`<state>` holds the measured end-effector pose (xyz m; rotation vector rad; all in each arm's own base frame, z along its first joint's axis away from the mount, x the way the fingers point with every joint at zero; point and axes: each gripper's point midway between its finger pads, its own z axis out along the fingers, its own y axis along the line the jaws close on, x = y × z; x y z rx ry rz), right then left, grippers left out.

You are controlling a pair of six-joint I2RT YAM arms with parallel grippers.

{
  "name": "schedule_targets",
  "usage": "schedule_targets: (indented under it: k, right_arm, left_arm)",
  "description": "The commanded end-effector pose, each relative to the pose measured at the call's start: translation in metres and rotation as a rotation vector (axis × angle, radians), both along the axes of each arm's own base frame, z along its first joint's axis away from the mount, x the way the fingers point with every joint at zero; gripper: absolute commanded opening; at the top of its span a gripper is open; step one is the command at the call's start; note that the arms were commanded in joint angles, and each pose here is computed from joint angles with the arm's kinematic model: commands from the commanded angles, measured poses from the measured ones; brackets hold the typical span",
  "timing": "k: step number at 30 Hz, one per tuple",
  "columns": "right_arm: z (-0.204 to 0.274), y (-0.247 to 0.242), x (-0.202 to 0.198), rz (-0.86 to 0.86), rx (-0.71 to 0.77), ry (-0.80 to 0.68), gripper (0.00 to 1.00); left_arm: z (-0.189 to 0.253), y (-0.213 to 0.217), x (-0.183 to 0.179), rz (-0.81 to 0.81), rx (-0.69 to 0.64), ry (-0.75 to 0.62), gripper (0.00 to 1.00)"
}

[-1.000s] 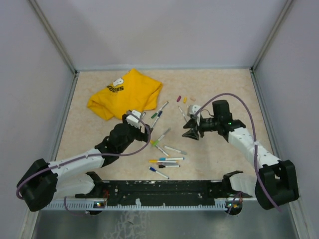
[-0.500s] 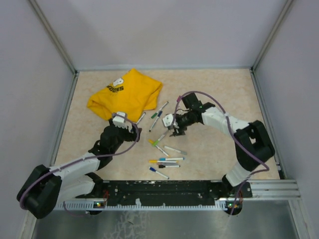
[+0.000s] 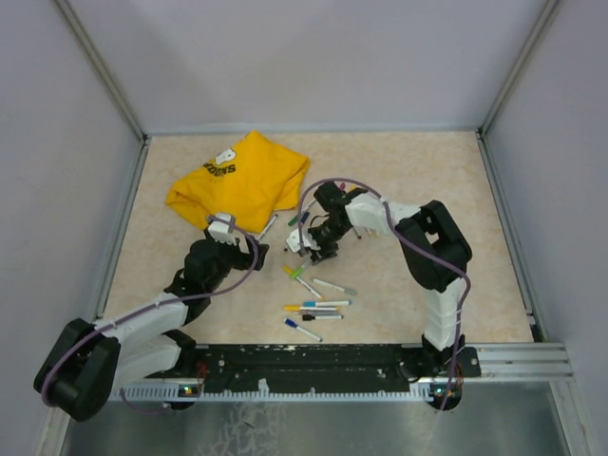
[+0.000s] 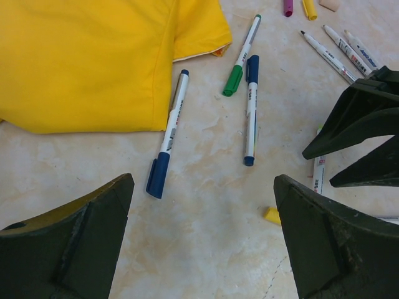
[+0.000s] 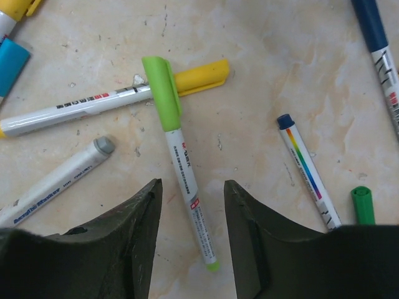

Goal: Open the pen caps
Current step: Pick up the pen from the center of the board.

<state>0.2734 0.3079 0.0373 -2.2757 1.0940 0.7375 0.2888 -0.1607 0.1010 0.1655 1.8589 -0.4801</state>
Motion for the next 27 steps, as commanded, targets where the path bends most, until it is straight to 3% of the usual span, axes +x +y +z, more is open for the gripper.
schedule_targets:
  k: [1,19,27]
  right_arm:
    - [0.003,0.009,0.006,0.041,-0.012,-0.022,0.43]
    - [-0.021,0.005,0.006,0.060,-0.120,0.033,0.28]
    - [-0.019,0.003,0.013,0.021,-0.140,0.003,0.09]
  left_arm:
    - [0.009,-0.003,-0.001,-0.019,-0.045,-0.030,0.99]
    - [0.010,-0.001,-0.001,-0.021,-0.056,-0.033,0.98]
    - [0.011,0.000,-0.002,-0.018,-0.061,-0.039,0.98]
